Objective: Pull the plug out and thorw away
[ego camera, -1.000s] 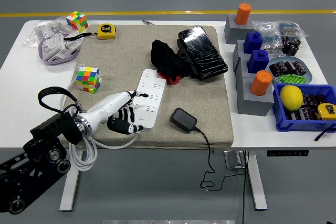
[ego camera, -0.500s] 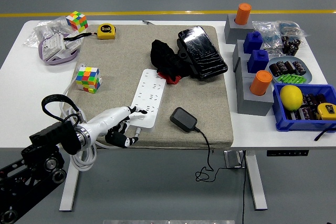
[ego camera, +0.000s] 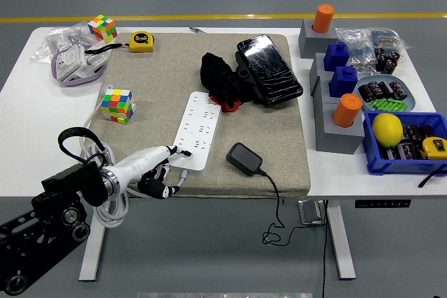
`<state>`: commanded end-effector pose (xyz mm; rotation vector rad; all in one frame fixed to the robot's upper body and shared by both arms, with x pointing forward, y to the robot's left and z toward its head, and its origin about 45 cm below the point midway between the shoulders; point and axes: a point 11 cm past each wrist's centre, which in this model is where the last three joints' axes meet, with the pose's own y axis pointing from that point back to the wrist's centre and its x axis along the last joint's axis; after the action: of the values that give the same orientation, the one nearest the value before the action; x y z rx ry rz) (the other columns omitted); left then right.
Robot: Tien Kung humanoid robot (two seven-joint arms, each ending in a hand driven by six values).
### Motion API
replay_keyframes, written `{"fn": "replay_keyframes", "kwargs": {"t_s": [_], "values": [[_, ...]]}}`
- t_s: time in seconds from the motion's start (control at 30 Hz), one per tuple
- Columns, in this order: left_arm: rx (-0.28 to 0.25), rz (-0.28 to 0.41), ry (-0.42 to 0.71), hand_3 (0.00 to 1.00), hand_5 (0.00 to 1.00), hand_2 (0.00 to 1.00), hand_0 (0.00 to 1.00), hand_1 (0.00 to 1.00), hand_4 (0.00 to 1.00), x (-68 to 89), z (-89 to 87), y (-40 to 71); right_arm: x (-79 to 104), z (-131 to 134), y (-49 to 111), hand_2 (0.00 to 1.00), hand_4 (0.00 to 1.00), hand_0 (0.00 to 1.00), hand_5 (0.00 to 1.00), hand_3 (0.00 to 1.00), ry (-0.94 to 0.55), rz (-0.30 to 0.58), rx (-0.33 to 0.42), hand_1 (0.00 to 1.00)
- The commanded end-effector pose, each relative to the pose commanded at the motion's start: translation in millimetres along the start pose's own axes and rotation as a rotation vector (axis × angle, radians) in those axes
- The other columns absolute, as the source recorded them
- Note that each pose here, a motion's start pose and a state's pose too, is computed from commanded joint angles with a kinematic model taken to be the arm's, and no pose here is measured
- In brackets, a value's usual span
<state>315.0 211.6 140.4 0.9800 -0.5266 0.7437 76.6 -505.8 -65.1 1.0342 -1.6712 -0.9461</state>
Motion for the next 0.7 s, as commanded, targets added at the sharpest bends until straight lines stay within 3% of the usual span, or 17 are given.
{"fn": "replay_keyframes", "kwargs": {"t_s": [0.27,0.37,0.4,0.57,0.6,0.7], "values": [[-0.002,-0.016,-0.002,0.870,0.002,0.140,0.072,0.069,0.732,-2.9,2.6,0.7,-0.5,0.0,-0.1,0.672,0.978,0.539,0.526,0.587,0.000,-0.001,0.000,0.621],[-0.078,0.056,0.011,0.870,0.002,0.140,0.072,0.069,0.732,11.5,14.7,3.0,-0.4,0.0,0.0,0.672,0.978,0.539,0.526,0.587,0.001,0.000,0.000,0.621],[-0.112,0.099,0.013,0.868,0.002,0.154,0.079,0.075,0.604,19.5,19.6,4.1,-0.4,-0.5,0.0,0.672,0.977,0.539,0.526,0.586,0.002,-0.001,0.001,0.621],[-0.293,0.316,0.054,0.868,0.002,0.154,0.079,0.075,0.604,58.9,42.0,10.2,-1.4,-1.7,-0.2,0.672,0.977,0.539,0.526,0.586,0.000,-0.002,0.003,0.621],[-0.313,0.347,0.064,0.869,0.198,0.321,0.170,0.166,0.749,64.8,44.3,10.7,-1.7,-1.7,-0.2,0.672,0.977,0.539,0.526,0.586,0.000,-0.002,0.003,0.621],[-0.328,0.399,0.102,0.869,0.198,0.321,0.170,0.166,0.749,77.9,46.4,6.3,-2.8,-2.0,-0.4,0.672,0.977,0.539,0.526,0.586,-0.001,-0.004,0.004,0.621]]}}
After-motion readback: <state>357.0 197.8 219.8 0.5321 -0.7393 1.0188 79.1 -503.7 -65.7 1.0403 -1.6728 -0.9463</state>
